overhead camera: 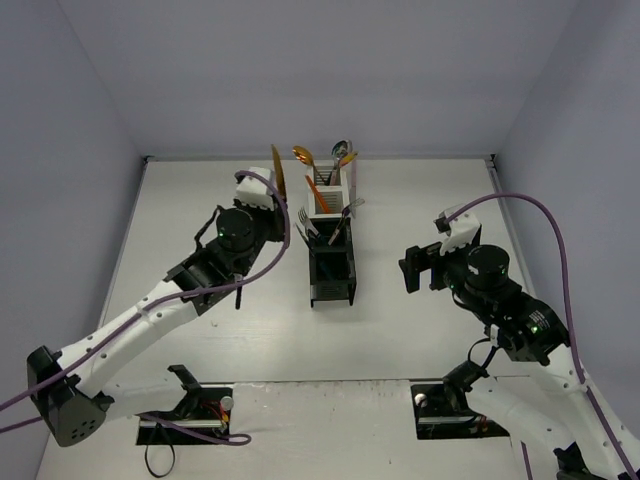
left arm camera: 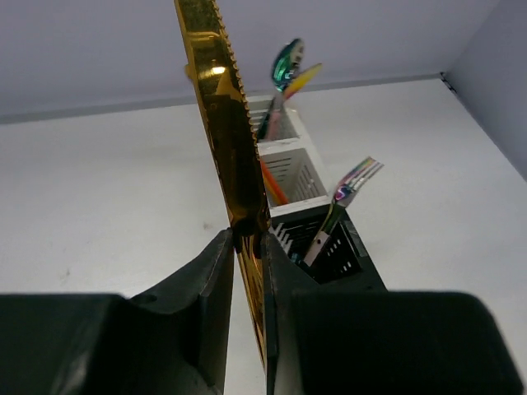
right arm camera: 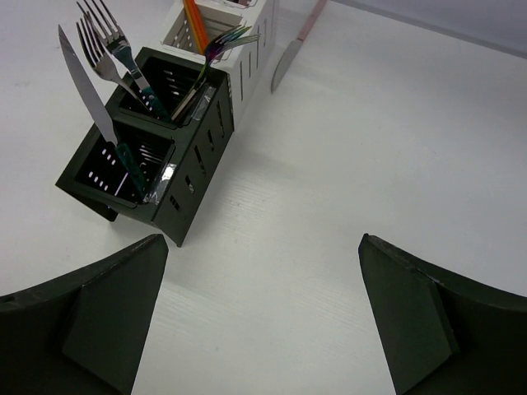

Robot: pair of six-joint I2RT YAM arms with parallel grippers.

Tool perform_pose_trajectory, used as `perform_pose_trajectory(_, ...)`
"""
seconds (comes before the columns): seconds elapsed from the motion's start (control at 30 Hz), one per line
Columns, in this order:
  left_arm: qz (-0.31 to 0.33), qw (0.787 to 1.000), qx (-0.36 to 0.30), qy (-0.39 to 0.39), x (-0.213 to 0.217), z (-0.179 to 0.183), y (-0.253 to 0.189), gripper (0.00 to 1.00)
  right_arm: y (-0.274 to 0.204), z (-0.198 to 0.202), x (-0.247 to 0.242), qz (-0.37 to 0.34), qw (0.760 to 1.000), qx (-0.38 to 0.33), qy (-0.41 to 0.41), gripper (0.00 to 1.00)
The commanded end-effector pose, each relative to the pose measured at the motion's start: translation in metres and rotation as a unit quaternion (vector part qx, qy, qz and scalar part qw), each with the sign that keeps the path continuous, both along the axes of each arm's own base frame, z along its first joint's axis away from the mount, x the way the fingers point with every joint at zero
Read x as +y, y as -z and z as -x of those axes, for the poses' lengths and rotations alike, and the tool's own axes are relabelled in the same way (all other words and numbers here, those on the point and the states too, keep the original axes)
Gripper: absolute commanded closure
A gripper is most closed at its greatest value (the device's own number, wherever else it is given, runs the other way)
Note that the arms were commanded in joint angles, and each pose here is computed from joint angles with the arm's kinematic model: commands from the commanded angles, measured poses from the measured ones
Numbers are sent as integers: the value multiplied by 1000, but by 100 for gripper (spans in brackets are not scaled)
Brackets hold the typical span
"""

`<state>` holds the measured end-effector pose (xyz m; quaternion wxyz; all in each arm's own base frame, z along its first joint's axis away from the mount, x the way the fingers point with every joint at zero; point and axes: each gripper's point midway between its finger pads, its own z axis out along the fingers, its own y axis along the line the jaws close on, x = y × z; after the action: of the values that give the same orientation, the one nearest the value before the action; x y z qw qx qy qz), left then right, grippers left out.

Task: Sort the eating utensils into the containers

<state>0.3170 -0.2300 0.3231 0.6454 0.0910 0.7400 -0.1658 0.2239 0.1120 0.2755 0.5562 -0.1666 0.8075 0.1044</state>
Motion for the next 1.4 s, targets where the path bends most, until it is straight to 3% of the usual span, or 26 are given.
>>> perform_pose_trajectory(0.0, -17, 991, -116, 64, -52, 4, -36, 100, -25, -8, 5, -19, 999, -25, 7, 0)
perform_pose_trajectory(0.43, 19, 980, -160, 112, -110, -8, 19, 100, -27, -2, 6, -35, 999, -18, 4, 0)
perform_pose_trajectory(0.63, 10, 979, -153, 131, -113, -2, 54, 100, -26, 0, 1, -31, 999, -17, 12, 0)
perform_pose_trajectory(1.1, 3, 975, -149, 162, -103, 27, 81, 100, -21, -4, -2, -18, 1000, -7, 25, 0)
perform_pose_trajectory(1.37, 1, 976, -143, 163, -101, 29, 82, 68, -16, -12, 2, -13, 999, 7, 33, 0)
